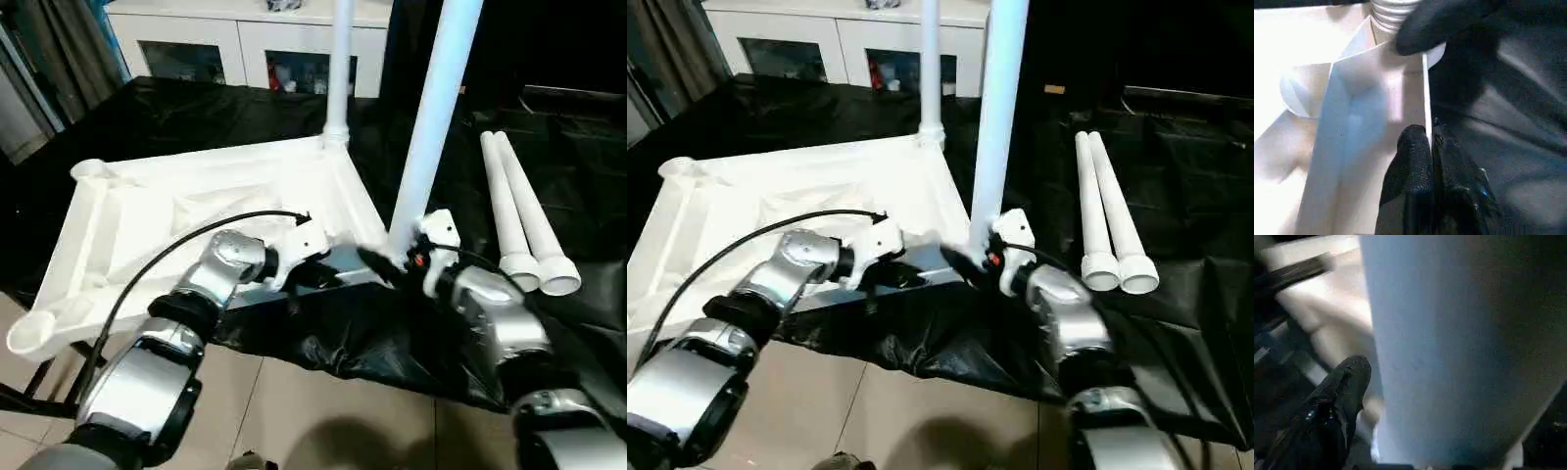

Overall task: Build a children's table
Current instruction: Rotate leg to tighten

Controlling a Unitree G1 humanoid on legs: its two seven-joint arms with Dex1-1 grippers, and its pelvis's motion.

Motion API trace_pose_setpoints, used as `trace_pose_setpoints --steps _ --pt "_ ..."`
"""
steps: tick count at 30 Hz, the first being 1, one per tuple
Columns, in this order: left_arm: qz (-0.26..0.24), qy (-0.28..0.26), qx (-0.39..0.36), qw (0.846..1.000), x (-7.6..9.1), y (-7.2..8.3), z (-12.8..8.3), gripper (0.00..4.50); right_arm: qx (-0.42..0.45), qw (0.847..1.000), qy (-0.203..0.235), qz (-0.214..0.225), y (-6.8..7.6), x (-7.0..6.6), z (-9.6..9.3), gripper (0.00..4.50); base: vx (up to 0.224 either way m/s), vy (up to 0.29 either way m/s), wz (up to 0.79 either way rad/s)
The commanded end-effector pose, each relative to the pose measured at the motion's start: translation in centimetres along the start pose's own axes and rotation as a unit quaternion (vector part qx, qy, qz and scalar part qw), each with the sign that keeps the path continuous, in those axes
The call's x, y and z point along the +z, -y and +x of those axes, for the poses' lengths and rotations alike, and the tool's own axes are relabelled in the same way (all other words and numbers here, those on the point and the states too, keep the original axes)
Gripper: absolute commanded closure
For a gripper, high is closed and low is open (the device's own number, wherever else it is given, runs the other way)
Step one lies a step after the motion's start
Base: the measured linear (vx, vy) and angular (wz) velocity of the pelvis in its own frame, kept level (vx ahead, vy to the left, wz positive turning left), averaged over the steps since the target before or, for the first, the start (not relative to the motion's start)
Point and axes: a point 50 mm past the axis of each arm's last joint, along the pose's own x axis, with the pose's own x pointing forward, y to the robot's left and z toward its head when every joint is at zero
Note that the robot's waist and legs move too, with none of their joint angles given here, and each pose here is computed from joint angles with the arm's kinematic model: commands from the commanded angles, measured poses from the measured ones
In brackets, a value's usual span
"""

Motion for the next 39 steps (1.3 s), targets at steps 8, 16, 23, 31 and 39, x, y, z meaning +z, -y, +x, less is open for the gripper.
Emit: trace_pose_setpoints --steps 8,16,23,31,39 --pt "0.041 -0.012 -0.109 0.993 0.0 1.4 0.0 4.5 0.166 0.984 -0.056 -0.031 -1.9 0.4 -0.1 1.36 0.0 0.0 0.0" --pt "0.02 0.005 -0.069 0.997 0.3 0.9 0.2 4.5 0.138 0.99 -0.029 0.009 -2.4 0.2 0.5 1.71 0.0 0.0 0.0" --pt "-0.039 0.026 0.068 0.997 1.9 -0.6 2.3 4.5 -0.105 0.992 0.018 0.072 -1.1 -0.5 2.9 1.73 0.0 0.0 0.0" --pt "-0.019 0.032 0.116 0.992 3.7 -0.5 4.6 4.5 -0.282 0.953 0.024 0.106 -0.8 -0.8 4.9 1.73 0.0 0.0 0.0" --pt "0.025 0.03 0.06 0.997 3.0 0.1 3.7 4.5 -0.204 0.976 0.053 0.06 -0.9 0.3 4.7 0.6 0.0 0.0 0.0"
